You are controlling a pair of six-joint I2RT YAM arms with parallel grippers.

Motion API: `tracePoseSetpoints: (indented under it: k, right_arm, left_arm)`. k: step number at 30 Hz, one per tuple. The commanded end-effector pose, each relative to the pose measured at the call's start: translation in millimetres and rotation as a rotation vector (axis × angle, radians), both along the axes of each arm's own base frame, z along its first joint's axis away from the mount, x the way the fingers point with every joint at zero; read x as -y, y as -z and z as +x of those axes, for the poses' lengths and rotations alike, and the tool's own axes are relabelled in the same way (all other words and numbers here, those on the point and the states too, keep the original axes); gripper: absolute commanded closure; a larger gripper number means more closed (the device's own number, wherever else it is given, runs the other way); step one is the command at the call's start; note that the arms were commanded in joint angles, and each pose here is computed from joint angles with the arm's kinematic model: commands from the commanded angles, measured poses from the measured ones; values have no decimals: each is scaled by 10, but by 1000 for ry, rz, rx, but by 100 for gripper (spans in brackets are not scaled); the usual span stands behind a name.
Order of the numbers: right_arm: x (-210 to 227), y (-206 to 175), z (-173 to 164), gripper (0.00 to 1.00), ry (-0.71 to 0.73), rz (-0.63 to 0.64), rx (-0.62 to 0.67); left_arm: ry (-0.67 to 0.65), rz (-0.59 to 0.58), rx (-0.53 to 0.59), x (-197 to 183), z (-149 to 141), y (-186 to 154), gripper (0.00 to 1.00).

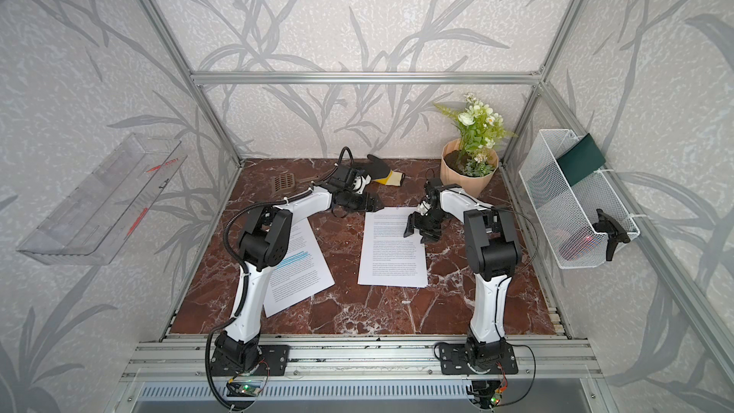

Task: Unclip the paperclips from the documents
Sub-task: Pick up the document from the center of the board.

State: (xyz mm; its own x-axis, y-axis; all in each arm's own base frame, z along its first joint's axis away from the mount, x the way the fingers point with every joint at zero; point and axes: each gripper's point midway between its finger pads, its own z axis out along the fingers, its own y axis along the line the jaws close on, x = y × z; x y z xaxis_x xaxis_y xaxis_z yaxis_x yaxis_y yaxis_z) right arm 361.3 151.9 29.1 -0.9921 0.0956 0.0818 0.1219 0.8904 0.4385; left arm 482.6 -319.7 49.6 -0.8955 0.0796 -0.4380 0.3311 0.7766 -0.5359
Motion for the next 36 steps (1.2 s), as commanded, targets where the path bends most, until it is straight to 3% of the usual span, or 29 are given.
tracePoseSetpoints:
  k: [1, 6, 9, 15, 19, 23, 26, 30, 33, 35, 36]
  right_arm:
    - [15, 136, -27, 31, 4, -11, -28]
    - [2, 159, -27, 31, 3, -8, -34]
    - [3, 162, -31, 31, 3, -8, -36]
    - [10, 171, -42, 31, 3, -12, -39]
    - [14, 175, -50, 31, 0, -14, -42]
    - [6, 179, -56, 31, 0, -10, -45]
    - [6, 177, -56, 31, 6, -9, -49]
    - [2, 175, -60, 32, 11, -6, -52]
    - [-9, 172, -67, 32, 15, 1, -54]
    - [-13, 170, -75, 32, 16, 4, -57]
    - [-11, 174, -81, 32, 16, 4, -59]
  left_arm:
    - [24, -52, -73, 57, -180, -39, 9]
    - [47, -163, -61, 183, -185, -231, 13]
    - [63, -183, -76, 215, -220, -276, 21]
    - [91, -129, -61, 133, -319, -264, 41]
    - [131, -100, 4, 88, -360, -350, 41]
    - [185, -101, 71, 140, -397, -519, 64]
    - [213, -105, 91, 185, -428, -560, 75]
    - [223, -107, 54, 209, -485, -407, 73]
    - [208, -78, 38, 163, -499, -220, 65]
    - [202, -80, 46, 160, -498, -175, 53]
    - [203, -84, 50, 165, -494, -173, 53]
